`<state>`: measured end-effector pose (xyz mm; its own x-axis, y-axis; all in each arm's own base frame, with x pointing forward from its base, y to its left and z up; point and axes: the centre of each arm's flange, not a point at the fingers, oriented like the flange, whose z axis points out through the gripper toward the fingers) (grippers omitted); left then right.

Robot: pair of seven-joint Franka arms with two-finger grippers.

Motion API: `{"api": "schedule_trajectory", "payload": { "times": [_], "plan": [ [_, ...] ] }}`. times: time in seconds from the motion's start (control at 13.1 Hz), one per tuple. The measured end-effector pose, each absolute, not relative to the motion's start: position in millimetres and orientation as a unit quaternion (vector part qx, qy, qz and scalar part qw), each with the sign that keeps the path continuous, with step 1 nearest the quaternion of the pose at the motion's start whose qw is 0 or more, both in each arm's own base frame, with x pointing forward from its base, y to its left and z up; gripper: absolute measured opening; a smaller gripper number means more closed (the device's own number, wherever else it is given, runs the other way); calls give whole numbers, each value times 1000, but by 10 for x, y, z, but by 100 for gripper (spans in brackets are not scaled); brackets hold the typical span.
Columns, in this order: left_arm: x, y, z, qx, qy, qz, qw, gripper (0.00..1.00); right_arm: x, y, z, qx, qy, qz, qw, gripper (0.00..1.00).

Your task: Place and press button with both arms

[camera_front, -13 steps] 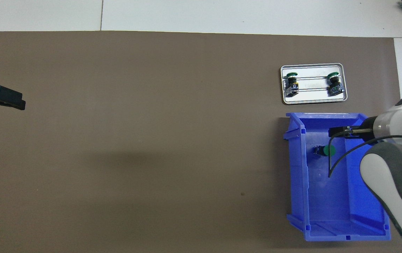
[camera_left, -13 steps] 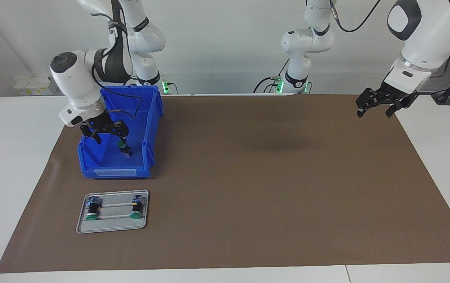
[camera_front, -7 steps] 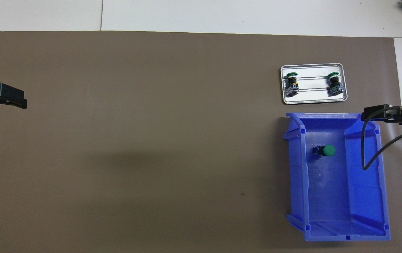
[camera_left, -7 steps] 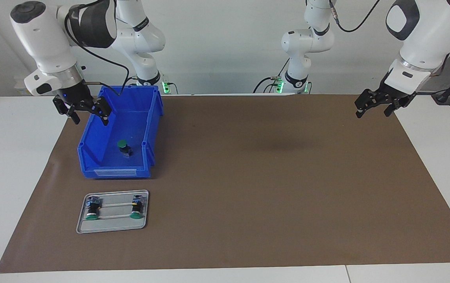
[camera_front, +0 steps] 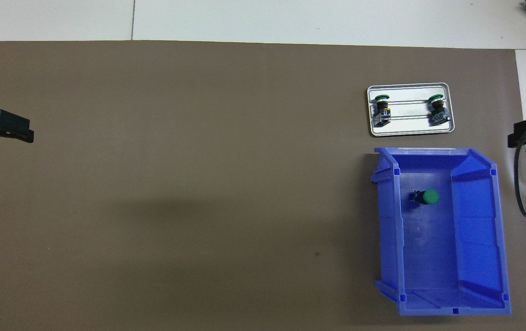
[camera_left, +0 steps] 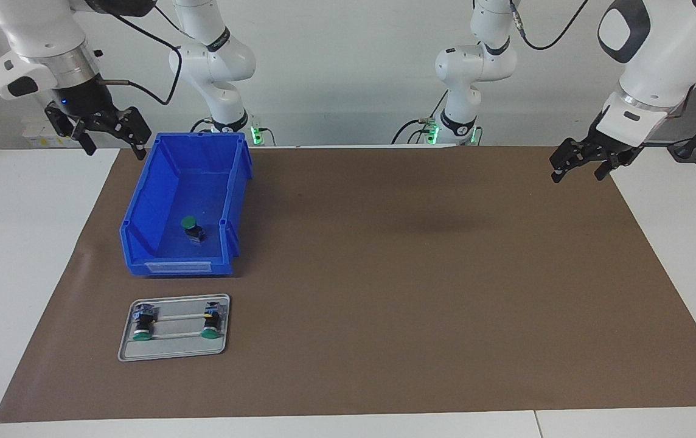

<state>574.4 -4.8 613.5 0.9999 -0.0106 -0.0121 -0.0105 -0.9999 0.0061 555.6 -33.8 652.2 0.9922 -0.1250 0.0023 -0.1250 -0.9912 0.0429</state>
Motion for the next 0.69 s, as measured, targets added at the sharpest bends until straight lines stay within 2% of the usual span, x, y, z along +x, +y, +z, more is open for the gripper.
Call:
{"api": "schedule_trajectory", "payload": {
  "times": [0.23, 0.69],
  "plan": [
    [5743, -50, 6135, 1000, -5, -6, 3, 100, 5615, -272, 6355, 998, -56, -15, 22, 100],
    [5743, -50, 6133, 1000, -5, -6, 3, 100, 5612, -227, 6361, 999, -34, -14, 31, 100]
  ]
}}
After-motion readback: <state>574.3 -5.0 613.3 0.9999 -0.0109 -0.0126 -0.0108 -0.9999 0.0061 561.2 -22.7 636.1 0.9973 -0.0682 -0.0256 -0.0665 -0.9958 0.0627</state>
